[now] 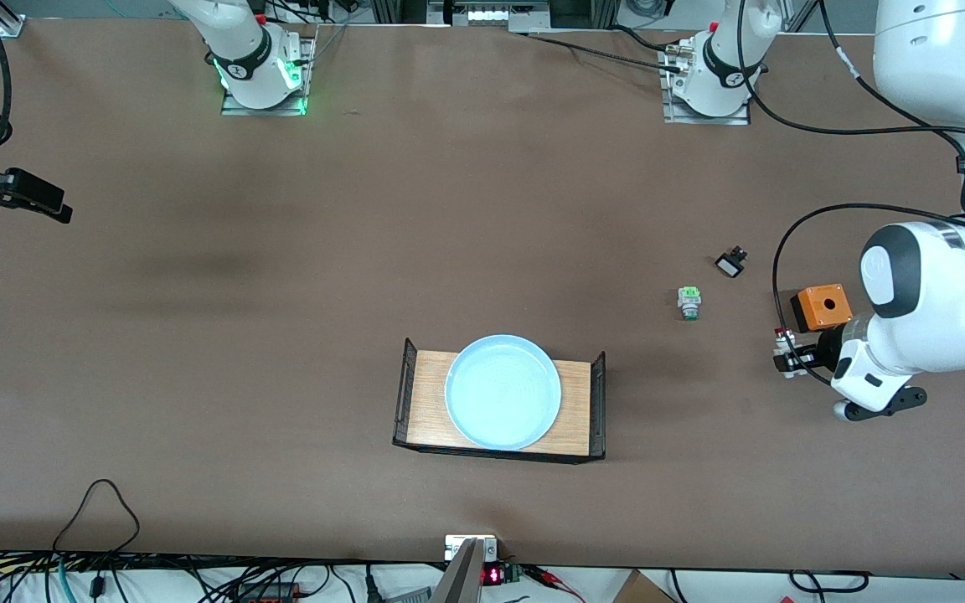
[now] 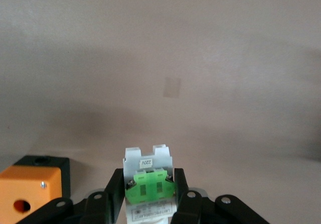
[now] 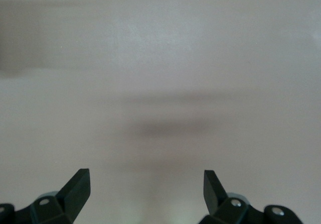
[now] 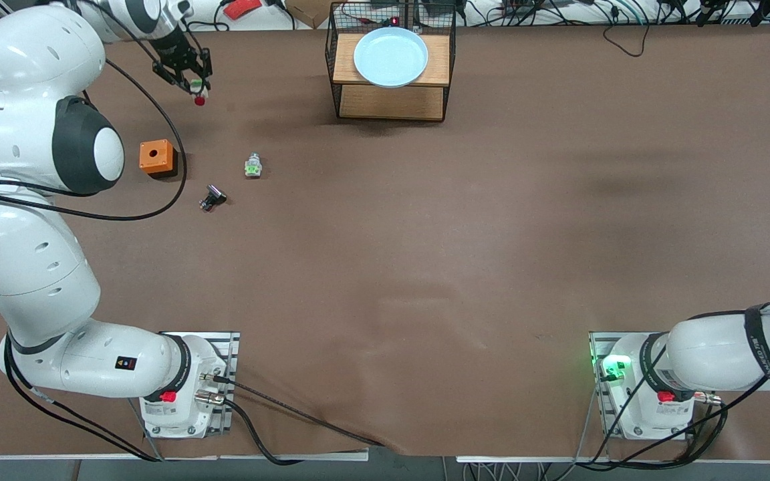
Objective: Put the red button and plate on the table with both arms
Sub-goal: 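Carry the button with the left gripper toward the orange box, then lower the button beside the orange box and open the left gripper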
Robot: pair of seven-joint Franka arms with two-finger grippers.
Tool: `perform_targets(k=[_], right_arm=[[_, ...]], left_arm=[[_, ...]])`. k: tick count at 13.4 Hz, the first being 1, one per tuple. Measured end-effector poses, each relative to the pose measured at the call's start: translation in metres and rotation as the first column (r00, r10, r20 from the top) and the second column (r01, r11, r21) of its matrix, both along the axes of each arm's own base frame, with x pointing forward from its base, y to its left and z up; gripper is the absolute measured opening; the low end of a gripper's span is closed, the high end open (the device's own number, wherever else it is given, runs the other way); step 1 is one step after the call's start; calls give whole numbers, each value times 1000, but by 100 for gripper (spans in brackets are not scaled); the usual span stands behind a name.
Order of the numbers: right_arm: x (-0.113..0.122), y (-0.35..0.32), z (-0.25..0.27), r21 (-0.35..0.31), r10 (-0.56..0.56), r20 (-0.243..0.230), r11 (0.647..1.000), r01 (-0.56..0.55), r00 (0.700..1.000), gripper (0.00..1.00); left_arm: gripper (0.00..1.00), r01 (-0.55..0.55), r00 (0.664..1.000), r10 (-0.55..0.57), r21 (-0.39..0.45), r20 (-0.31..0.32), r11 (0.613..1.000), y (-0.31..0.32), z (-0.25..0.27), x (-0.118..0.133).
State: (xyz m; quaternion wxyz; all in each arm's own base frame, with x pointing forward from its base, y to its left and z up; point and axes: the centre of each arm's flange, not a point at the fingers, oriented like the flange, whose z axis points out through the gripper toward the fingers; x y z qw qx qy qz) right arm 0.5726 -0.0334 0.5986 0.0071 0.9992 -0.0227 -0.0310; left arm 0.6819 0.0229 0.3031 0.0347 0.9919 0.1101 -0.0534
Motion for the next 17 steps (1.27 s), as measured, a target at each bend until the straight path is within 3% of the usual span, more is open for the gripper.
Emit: perform_targets(k=[7,17], right_arm=[[0,0,0,0,0,0,1000,0,1000,100],[0,2,0,0,4,0,1000,-4,1000,100]], left_arm=[[44,113,993,-110,-64,45,992,29,-76,-35],[47,178,983,-173,-90,56,980,11,-123,-40]])
